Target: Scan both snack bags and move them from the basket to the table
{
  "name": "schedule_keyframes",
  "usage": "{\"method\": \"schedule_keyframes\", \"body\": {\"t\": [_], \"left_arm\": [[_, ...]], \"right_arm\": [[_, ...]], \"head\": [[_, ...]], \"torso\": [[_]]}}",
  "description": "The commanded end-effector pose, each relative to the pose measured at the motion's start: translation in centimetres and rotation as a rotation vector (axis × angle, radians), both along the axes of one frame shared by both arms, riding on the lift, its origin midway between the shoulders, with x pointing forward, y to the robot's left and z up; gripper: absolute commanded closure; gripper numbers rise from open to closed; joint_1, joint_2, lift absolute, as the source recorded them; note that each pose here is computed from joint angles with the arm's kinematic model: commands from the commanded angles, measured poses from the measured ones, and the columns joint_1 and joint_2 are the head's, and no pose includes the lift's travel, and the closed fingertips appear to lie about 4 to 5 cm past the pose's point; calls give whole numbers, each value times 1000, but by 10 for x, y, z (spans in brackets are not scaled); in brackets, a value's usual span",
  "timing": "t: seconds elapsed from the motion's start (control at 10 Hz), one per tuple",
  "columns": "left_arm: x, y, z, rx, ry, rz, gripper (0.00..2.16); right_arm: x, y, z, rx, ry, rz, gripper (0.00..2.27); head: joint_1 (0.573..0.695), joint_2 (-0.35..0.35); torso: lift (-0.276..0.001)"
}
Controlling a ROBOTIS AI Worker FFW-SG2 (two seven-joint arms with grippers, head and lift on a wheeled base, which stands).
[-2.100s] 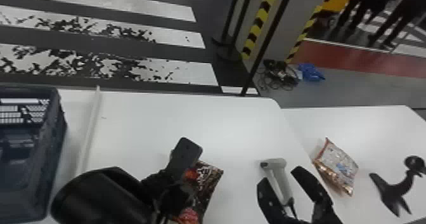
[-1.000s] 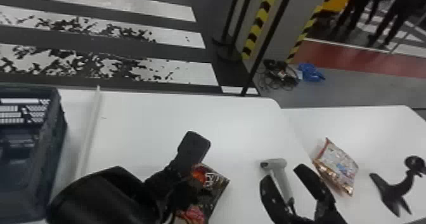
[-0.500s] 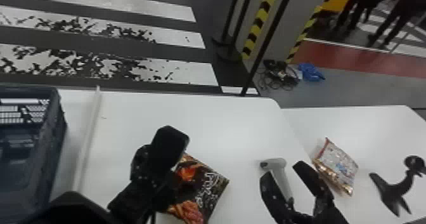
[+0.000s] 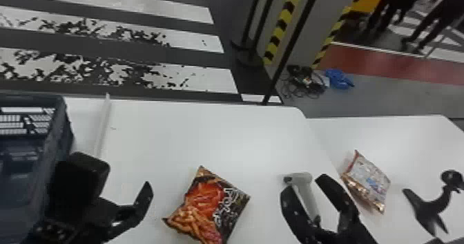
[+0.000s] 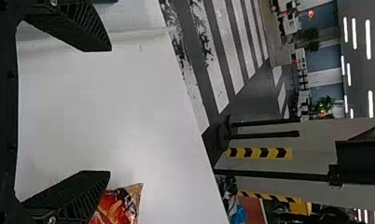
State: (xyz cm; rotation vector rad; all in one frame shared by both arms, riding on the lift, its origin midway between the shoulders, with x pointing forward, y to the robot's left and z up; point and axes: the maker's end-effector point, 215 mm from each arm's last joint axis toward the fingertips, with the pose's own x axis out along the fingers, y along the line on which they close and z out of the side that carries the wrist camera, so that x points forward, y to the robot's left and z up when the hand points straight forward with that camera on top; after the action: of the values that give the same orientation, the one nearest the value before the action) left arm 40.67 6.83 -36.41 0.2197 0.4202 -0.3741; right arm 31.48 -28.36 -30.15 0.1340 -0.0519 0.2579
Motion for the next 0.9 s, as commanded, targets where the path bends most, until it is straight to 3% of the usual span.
{"method": "schedule_keyframes", "body": {"t": [0.0, 0.1, 0.5, 0.8], "left_arm": [[2, 22, 16, 11, -74, 30, 87], [4, 31, 32, 5, -154, 38, 87], [-25, 84, 37, 1, -233, 115, 90], [-43, 116, 35, -1, -230, 163, 90]], "right_arm": [[2, -1, -4, 4, 7, -1, 80], [1, -2, -7, 5, 12, 0, 80], [2, -18, -16, 3, 27, -11, 80], [3, -17, -45, 9, 87, 22, 80]], "head": [[695, -335], [695, -321], [695, -274], [695, -222]], "torso": [[-98], [-98], [-98], [-98]]}}
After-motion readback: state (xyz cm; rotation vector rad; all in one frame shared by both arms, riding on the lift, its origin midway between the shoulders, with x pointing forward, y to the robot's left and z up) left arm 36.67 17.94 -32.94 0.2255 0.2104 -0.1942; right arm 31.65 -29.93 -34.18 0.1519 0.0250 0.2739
